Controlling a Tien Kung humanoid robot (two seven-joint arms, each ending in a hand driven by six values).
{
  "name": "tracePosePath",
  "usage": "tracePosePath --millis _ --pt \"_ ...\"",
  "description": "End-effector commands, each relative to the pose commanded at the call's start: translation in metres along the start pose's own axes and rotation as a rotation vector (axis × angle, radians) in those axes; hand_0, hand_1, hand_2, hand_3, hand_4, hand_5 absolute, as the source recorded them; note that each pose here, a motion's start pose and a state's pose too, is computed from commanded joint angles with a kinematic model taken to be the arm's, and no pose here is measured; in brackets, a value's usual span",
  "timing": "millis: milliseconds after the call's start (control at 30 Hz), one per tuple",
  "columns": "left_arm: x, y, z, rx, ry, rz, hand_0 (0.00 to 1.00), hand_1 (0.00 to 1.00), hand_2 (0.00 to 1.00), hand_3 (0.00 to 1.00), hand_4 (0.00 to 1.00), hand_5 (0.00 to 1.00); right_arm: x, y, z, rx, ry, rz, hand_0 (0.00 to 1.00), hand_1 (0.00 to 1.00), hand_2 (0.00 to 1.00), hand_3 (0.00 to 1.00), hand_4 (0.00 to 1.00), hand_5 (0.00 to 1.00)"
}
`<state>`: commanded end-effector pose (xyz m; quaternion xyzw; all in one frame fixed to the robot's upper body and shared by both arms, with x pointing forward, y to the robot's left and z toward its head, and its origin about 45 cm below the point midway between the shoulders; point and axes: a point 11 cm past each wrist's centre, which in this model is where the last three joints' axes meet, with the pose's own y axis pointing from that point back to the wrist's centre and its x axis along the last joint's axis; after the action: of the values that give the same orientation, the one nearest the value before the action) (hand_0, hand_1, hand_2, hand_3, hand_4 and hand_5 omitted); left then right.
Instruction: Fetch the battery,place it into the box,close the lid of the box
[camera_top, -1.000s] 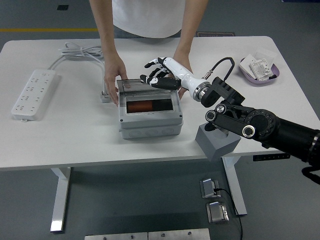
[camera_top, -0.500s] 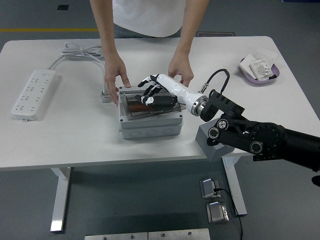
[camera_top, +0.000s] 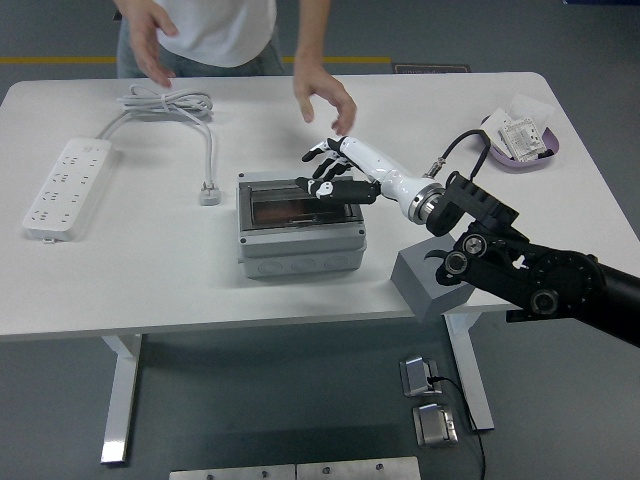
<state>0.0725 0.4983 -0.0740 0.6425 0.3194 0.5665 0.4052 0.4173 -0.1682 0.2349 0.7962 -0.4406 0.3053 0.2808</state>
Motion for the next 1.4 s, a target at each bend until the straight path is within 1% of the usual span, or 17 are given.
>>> tracePosePath --millis 67,200,267,500,667,833,867,1033,1067,1233,1267,1400 --pt "-0.001 0.000 -0.002 0.004 0.002 -0.002 0.641 0.697 0.604 0.586 0.624 0.069 0.006 0.008 0.006 -0.022 0.011 0.015 0.684 0.567 0.591 0.749 0.742 0.590" --pt "-0.003 -0.001 -0.006 0.011 0.007 -0.004 0.641 0.697 0.604 0.586 0.624 0.069 0.018 0.023 0.017 -0.062 0.036 0.057 0.684 0.567 0.591 0.749 0.742 0.590" --pt "-0.004 -0.001 -0.007 0.014 0.009 -0.004 0.640 0.697 0.605 0.586 0.624 0.070 0.025 0.030 0.024 -0.082 0.046 0.085 0.678 0.551 0.589 0.745 0.742 0.587" --pt "-0.005 -0.001 -0.007 0.012 0.014 -0.006 0.641 0.698 0.605 0.586 0.621 0.068 0.050 0.056 0.048 -0.150 0.075 0.191 0.685 0.561 0.600 0.745 0.747 0.599" --pt "-0.005 -0.001 -0.006 0.009 0.015 -0.006 0.641 0.697 0.604 0.586 0.621 0.068 0.068 0.079 0.060 -0.202 0.074 0.255 0.686 0.557 0.602 0.735 0.750 0.604" --pt "-0.005 -0.001 -0.007 0.011 0.016 -0.006 0.641 0.697 0.604 0.586 0.621 0.068 0.082 0.107 0.068 -0.234 0.039 0.312 0.686 0.557 0.602 0.735 0.750 0.604" --pt "-0.005 -0.001 -0.008 0.011 0.017 -0.005 0.641 0.698 0.605 0.585 0.620 0.067 0.084 0.112 0.070 -0.238 0.025 0.319 0.649 0.555 0.602 0.710 0.750 0.609" --pt "-0.003 -0.001 -0.008 0.012 0.021 -0.003 0.641 0.698 0.605 0.585 0.620 0.067 0.082 0.140 0.091 -0.294 -0.081 0.337 0.649 0.555 0.602 0.710 0.750 0.609" --pt "-0.003 -0.001 -0.008 0.012 0.021 -0.003 0.641 0.697 0.605 0.585 0.619 0.068 0.081 0.146 0.098 -0.312 -0.108 0.338 0.490 0.466 0.518 0.608 0.751 0.619" --pt "-0.003 -0.001 -0.007 0.009 0.022 -0.002 0.641 0.697 0.605 0.585 0.619 0.068 0.067 0.171 0.125 -0.394 -0.213 0.323 0.490 0.466 0.518 0.608 0.751 0.619" --pt "-0.002 -0.001 -0.007 0.008 0.022 -0.001 0.641 0.697 0.604 0.585 0.618 0.069 0.064 0.176 0.131 -0.412 -0.236 0.314 0.412 0.453 0.518 0.599 0.758 0.636" --pt "-0.001 -0.001 -0.005 0.004 0.023 0.001 0.641 0.697 0.604 0.585 0.618 0.069 0.052 0.189 0.144 -0.458 -0.315 0.274 0.412 0.453 0.518 0.599 0.758 0.636"
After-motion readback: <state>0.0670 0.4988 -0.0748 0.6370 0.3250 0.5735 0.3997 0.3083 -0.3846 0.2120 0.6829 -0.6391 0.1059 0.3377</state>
